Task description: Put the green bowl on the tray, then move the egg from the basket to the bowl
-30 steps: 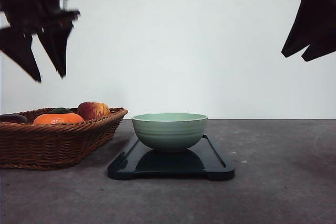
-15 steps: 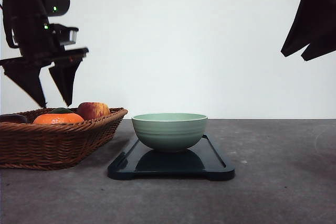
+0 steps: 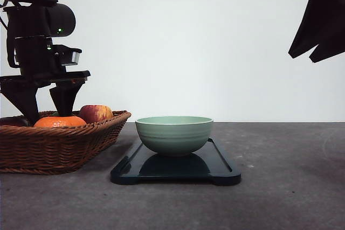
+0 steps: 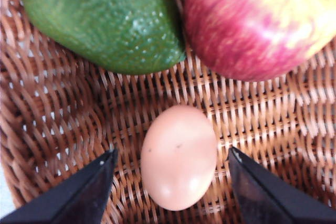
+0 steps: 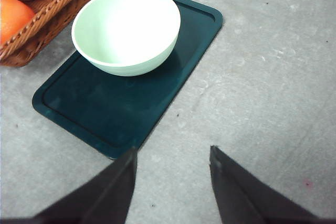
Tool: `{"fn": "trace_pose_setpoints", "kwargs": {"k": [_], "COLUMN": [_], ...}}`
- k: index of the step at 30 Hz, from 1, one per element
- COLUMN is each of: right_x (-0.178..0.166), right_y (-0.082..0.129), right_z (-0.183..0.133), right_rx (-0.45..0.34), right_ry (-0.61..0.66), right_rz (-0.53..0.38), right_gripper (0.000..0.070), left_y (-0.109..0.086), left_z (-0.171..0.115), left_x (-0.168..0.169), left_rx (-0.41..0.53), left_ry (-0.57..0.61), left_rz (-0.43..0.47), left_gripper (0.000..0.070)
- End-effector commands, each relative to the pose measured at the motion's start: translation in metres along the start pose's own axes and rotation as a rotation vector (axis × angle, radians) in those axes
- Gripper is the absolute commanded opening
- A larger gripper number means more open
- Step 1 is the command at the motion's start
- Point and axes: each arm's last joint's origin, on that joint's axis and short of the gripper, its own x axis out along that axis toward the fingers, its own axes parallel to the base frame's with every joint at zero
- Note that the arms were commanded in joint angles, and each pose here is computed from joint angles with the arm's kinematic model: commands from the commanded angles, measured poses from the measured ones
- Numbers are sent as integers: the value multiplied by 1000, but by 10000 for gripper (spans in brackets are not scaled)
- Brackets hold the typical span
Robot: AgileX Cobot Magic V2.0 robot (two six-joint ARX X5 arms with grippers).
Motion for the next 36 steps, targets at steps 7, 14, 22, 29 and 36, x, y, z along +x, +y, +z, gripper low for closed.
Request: {"fn": "trace_pose_setpoints", "kwargs": {"k": [7,14,22,29,36], "right_x": [0,0,0,0,0], "right_y": [0,0,0,0,1], "right_z": [2,2,2,2,2], "right_rx": [7,8,8,8,7], "right_ry": [-12,-12,-12,-12,-12], "right_rz": [-18,-19,-18,-18,-18], "right_gripper": [271,272,271,271,272], "left_y": [0,0,0,-1,-6], "left_z": [5,5,4,3,14], "left_x": [19,21,21,14,-13], "left_rx": [12,12,-3,-7,5], "left_ry": [32,34,41,79,34], "left_rz": [1,0,-1,-5,-7], "left_gripper": [431,295,183,184,184]}}
